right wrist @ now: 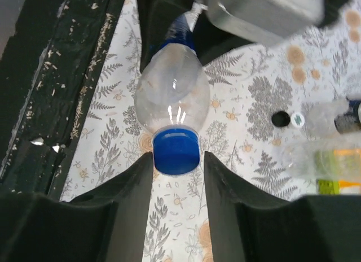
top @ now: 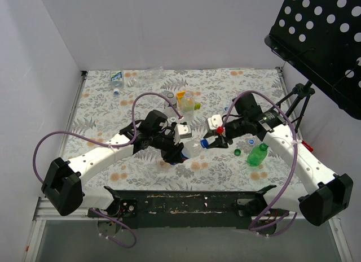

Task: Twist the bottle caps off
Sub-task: Unscrew the bottle cap from the plastic bottle.

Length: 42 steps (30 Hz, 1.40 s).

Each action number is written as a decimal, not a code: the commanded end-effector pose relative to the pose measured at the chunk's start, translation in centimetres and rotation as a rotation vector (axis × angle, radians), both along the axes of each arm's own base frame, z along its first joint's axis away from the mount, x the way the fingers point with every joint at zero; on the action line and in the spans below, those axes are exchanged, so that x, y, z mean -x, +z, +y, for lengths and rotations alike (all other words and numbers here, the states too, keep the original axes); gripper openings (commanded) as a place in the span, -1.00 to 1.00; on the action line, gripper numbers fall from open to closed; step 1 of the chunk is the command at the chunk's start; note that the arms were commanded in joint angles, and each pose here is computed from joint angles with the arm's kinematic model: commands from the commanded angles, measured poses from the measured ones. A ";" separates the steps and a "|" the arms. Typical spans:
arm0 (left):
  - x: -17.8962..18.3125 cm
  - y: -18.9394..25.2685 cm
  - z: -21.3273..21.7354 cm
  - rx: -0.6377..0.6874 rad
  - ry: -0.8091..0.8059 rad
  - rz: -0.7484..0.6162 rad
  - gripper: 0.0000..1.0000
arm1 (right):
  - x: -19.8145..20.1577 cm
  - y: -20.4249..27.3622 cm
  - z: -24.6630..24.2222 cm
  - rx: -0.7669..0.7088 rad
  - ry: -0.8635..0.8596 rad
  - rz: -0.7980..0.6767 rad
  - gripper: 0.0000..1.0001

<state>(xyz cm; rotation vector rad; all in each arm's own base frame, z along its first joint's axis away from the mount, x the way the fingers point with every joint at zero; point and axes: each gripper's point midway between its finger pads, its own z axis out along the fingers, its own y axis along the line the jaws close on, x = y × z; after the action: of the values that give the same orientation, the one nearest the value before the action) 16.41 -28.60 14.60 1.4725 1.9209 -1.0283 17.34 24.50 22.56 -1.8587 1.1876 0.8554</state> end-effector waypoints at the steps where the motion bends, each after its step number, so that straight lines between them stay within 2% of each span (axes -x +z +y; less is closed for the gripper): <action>1: -1.8 0.8 0.4 -0.001 0.049 -0.120 -0.84 | -1.3 2.8 -0.3 -0.116 -0.137 0.122 0.15; 3: -2.1 1.2 0.5 0.001 0.062 -0.143 -0.84 | -1.2 3.7 -0.5 -0.150 -0.153 0.173 0.36; 6: -2.4 1.9 0.8 0.004 0.085 -0.178 -0.84 | -1.0 4.7 -0.8 -0.182 -0.172 0.233 0.54; 12: -2.6 2.7 1.9 -0.002 0.130 -0.249 -0.84 | -1.0 5.1 -2.3 -0.200 -0.256 0.284 0.71; 16: -3.9 3.4 3.2 -0.033 0.196 -0.348 -0.84 | -0.7 4.8 -2.6 -0.190 -0.297 0.355 0.72; 20: -5.3 4.9 4.2 -0.040 0.260 -0.459 -0.83 | -1.5 5.0 -2.3 -0.185 -0.390 0.490 0.69; 24: -5.6 5.5 4.3 -0.034 0.237 -0.517 -0.82 | -1.5 5.5 -1.8 -0.215 -0.396 0.619 0.68; 28: -5.6 4.7 4.4 -0.058 0.215 -0.523 -0.81 | -1.6 5.4 -1.3 -0.226 -0.405 0.738 0.65; 33: -5.3 3.9 3.4 -0.068 0.178 -0.504 -0.81 | -2.9 4.2 -0.7 -0.227 -0.494 0.903 0.62; 42: -5.5 3.7 1.2 -0.083 0.145 -0.510 -0.81 | -3.8 2.8 0.2 -0.209 -0.553 1.001 0.57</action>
<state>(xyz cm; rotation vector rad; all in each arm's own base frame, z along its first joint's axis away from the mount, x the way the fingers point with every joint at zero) 21.12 -26.07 15.76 1.4649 1.7623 -0.4649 21.01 24.13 24.73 -0.8148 1.9829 1.5243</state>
